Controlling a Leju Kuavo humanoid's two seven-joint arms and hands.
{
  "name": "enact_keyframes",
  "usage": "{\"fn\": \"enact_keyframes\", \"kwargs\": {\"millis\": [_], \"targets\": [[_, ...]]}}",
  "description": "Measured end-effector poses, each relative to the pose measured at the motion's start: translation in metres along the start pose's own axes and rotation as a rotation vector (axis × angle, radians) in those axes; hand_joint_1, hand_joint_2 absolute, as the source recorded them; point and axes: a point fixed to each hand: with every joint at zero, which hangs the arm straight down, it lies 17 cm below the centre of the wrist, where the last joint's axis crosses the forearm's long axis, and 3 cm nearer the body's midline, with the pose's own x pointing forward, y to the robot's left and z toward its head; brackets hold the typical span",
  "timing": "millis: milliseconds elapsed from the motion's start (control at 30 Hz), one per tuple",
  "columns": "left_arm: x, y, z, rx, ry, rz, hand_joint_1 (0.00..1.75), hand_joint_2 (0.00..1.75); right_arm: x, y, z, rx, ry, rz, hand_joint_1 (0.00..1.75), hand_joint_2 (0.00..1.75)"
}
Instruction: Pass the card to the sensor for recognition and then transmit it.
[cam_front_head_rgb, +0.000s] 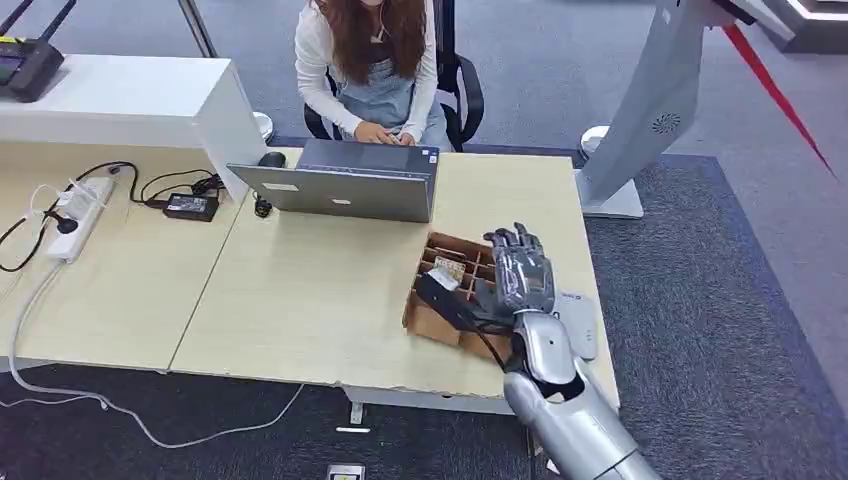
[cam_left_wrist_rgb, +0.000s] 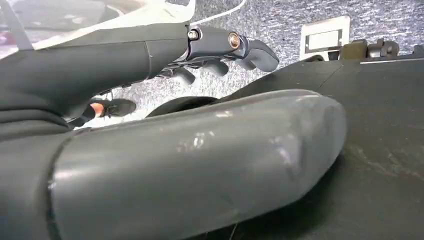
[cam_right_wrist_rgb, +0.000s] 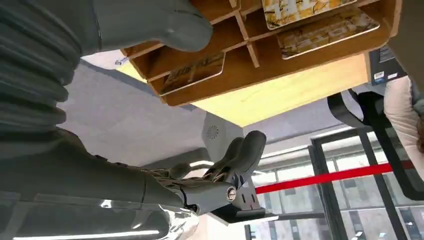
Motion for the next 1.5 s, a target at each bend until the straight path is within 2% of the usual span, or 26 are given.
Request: {"fn": "enact_keyframes", "kwargs": {"millis": [600, 1500], "targets": [[0.0, -0.001, 0.0, -0.005, -0.002, -0.012, 0.0, 0.0, 0.006, 0.01, -0.001, 0.022, -0.01, -0.006, 0.54, 1.75], [0.001, 0.002, 0.0, -0.002, -0.01, -0.03, 0.0, 0.0, -0.012, 0.031, -0.003, 0.058, 0.042, 0.008, 0.59, 1.75]]}}
